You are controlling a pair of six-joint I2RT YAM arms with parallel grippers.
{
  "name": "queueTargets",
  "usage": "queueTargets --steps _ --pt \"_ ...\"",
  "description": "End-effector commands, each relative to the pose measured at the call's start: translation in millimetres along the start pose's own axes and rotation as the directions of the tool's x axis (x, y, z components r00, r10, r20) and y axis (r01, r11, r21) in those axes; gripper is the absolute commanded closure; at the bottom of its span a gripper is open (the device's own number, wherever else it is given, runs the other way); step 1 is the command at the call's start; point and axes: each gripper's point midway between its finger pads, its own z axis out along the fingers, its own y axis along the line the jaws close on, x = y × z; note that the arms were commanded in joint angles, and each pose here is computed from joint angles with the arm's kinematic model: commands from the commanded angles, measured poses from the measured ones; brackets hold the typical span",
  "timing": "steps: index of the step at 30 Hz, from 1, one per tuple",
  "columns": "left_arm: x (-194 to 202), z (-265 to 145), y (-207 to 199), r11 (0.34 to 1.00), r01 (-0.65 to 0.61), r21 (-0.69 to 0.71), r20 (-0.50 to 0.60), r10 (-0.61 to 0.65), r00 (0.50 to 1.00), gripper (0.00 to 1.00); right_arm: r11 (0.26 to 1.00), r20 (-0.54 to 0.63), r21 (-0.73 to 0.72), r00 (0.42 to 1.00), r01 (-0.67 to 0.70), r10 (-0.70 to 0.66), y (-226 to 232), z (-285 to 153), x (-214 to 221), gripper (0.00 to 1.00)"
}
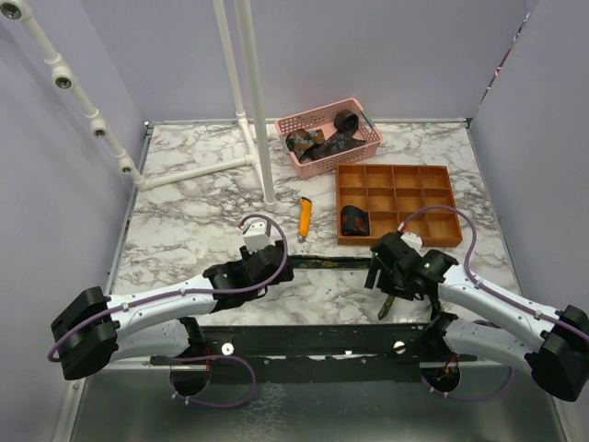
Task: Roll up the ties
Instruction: Flatten out the tie at the center of the board.
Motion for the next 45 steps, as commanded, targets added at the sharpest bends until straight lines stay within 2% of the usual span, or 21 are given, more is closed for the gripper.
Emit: queueTargets --steps 1,5,9,13,18,23,25,29,30,31,33,35,39,41,42,45 --pt "-2.8 30.4 12.2 0.997 0.074 0.017 0.004 -0.074 0.997 0.4 0.992 -0.098 0.121 0.995 0.029 -0.017 -24.6 -8.6 19.5 0.25" --pt "9.8 50.6 25.3 0.996 0.093 -0.008 -0.016 -0.093 0.996 0.57 0.981 -0.091 0.195 0.996 0.018 -0.001 -31.0 -1.9 17.5 0.24" --pt "25.7 64.0 42.7 0.995 0.065 -0.081 -0.055 -0.069 0.996 0.65 0.936 -0.113 0.351 0.993 0.028 0.013 -50.0 11.4 19.1 0.24" --pt "35.8 68.3 58.5 0.989 0.074 -0.128 -0.069 -0.084 0.994 0.72 0.888 -0.07 0.455 0.991 -0.071 0.115 -67.9 13.9 -2.0 0.34" --pt "37.4 67.2 66.2 0.987 0.078 -0.138 -0.061 -0.087 0.994 0.83 0.856 0.02 0.459 0.966 -0.239 0.259 -85.0 11.1 -32.7 0.48" --pt "38.5 65.2 72.4 0.986 0.076 -0.146 -0.06 -0.086 0.995 1.0 0.811 0.089 0.542 0.975 -0.22 0.205 -96.5 -6.4 -65.4 0.52" --pt "38.5 64.6 75.8 0.985 0.078 -0.153 -0.059 -0.088 0.994 1.0 0.811 0.11 0.547 0.979 -0.206 0.174 -95.0 -16.1 -83.1 0.54" --pt "36.3 64.2 79.4 0.983 0.089 -0.159 -0.051 -0.098 0.994 1.0 0.763 0.23 0.591 0.961 -0.262 0.152 -105.6 -48.4 -123.7 0.55" --pt "35.7 64.1 78.6 0.983 0.091 -0.157 -0.051 -0.1 0.994 1.0 0.779 0.254 0.561 0.954 -0.279 0.158 -100.2 -53.8 -132.9 0.54" --pt "34.7 64.2 76.5 0.984 0.095 -0.15 -0.051 -0.104 0.993 1.0 0.828 0.243 0.498 0.958 -0.259 0.154 -85.7 -55.7 -141.2 0.53" --pt "32.9 62.9 71.1 0.986 0.097 -0.133 -0.059 -0.105 0.993 1.0 0.933 0.195 0.312 0.973 -0.178 0.12 -43.6 -54.2 -145.3 0.49" --pt "29.2 59.6 64.6 0.988 0.102 -0.115 -0.066 -0.11 0.992 0.99 0.976 0.172 0.205 0.985 -0.07 0.035 -6.3 -55.5 -132.5 0.44" --pt "19.5 46.5 57.4 0.99 0.111 -0.09 -0.068 -0.117 0.991 0.83 0.965 0.149 0.102 0.956 0.241 -0.254 57.5 -47.8 -79.9 0.33" --pt "11.4 37.2 53.1 0.99 0.12 -0.071 -0.056 -0.124 0.991 0.68 0.933 0.173 0.059 0.917 0.355 -0.36 82.4 -41.2 -58.7 0.3" --pt "10.2 31.2 54.2 0.99 0.12 -0.074 -0.061 -0.125 0.99 0.63 0.918 0.191 0.04 0.899 0.395 -0.395 93.3 -36.8 -52.3 0.29" --pt "-7.2 9.2 51.6 0.987 0.149 -0.053 -0.024 -0.15 0.988 0.56 0.872 0.253 -0.042 0.85 0.487 -0.462 129.1 -23.2 -42.8 0.28"
